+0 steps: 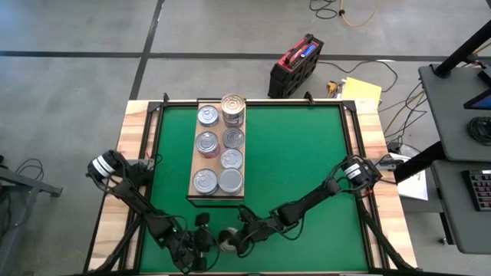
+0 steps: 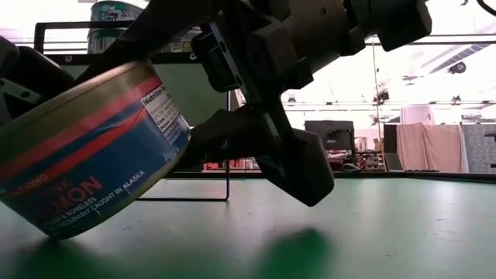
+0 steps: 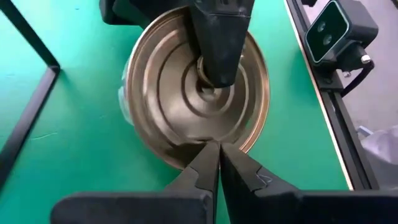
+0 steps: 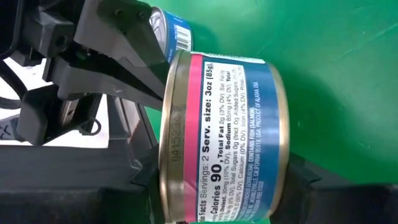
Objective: Stack canned seafood by type on shelf
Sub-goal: Stack the blue and pink tuna can on top of the blue and pink tuna cans on the shelf
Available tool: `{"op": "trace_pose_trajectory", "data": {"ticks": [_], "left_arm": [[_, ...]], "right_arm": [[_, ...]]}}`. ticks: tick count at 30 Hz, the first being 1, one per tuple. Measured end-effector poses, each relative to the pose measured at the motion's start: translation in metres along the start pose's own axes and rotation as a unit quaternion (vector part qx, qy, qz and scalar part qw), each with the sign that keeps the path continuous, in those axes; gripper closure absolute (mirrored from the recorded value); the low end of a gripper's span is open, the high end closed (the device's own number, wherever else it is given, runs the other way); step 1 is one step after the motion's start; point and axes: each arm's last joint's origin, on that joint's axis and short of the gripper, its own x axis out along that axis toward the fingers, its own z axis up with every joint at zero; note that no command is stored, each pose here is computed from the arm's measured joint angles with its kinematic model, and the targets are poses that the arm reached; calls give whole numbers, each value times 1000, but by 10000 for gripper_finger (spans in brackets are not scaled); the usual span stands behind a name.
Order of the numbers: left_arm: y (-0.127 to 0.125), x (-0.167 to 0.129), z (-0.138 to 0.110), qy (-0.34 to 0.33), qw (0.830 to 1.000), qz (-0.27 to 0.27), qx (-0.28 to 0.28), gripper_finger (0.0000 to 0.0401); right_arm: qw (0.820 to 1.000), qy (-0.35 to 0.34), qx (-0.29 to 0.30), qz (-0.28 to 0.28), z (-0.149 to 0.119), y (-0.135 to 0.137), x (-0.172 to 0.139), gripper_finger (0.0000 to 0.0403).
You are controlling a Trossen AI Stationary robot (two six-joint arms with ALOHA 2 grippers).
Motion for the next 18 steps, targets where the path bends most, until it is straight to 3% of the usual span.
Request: {"op": "trace_pose_trajectory", "data": {"ticks": [8, 18], "left_arm": [[2, -15, 8, 4, 1000, 2, 22, 401], [5, -43, 29, -17, 995, -21, 93, 401]], "right_arm": [[1000, 24, 0, 4, 1, 7, -7, 222], [996, 85, -24, -14, 12, 46, -63, 222]]}}
